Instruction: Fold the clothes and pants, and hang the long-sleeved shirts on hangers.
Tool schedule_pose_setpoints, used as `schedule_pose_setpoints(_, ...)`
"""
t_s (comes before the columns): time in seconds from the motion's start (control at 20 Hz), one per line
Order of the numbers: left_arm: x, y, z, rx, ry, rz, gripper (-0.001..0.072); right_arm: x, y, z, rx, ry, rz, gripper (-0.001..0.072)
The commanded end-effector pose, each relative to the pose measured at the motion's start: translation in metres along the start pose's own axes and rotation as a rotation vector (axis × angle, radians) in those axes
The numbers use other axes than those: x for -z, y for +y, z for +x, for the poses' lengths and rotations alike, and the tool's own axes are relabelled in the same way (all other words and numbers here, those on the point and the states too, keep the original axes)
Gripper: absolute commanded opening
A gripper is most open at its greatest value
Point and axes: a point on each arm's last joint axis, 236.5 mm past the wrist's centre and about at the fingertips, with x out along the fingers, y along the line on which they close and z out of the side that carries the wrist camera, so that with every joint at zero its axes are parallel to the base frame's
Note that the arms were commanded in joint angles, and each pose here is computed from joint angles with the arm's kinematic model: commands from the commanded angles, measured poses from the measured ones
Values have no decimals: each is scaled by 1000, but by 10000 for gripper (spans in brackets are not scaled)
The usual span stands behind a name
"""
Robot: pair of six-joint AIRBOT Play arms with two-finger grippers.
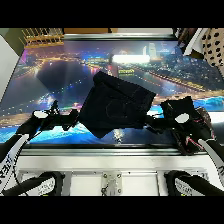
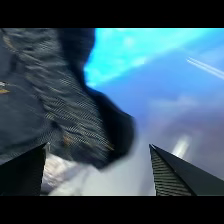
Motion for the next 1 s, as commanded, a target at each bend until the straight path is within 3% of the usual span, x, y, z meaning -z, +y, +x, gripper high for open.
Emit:
schedule_pose_setpoints(0.0,-1,-1,0,1,-2,12,15,-1,15,24,-48,-39,5,700)
schedule_pose_setpoints(0.05,-1,-1,0,1,-4,14,15,2,16,27,-44,-31,-2,698)
schedule_pose_setpoints(0.1,-1,-1,0,1,-6,14,15,5,16,29,-42,-22,-4,630)
schedule_pose_setpoints(0.2,-3,-1,0,0,-11,14,15,6,16,29,-41,-20,-40,332)
schedule_pose_setpoints(0.3,-3,-1,0,0,-12,14,15,5,17,28,-42,-24,-86,110)
schedule_pose_setpoints(0.35,-3,-1,0,1,-12,14,15,4,19,27,-46,-29,-116,39)
schedule_pose_setpoints(0.5,-15,-18,-9,26,-42,70,14,-11,39,7,-49,-61,-259,22)
schedule_pose_setpoints(0.6,-43,-72,-49,114,-148,169,14,-29,78,-31,-90,-93,-382,22)
schedule_pose_setpoints(0.75,-64,-194,-173,302,-407,428,14,-48,170,-129,-220,-194,-574,22)
schedule_pose_setpoints(0.95,10,-306,-346,506,-717,764,15,-13,260,-259,-356,-334,-745,22)
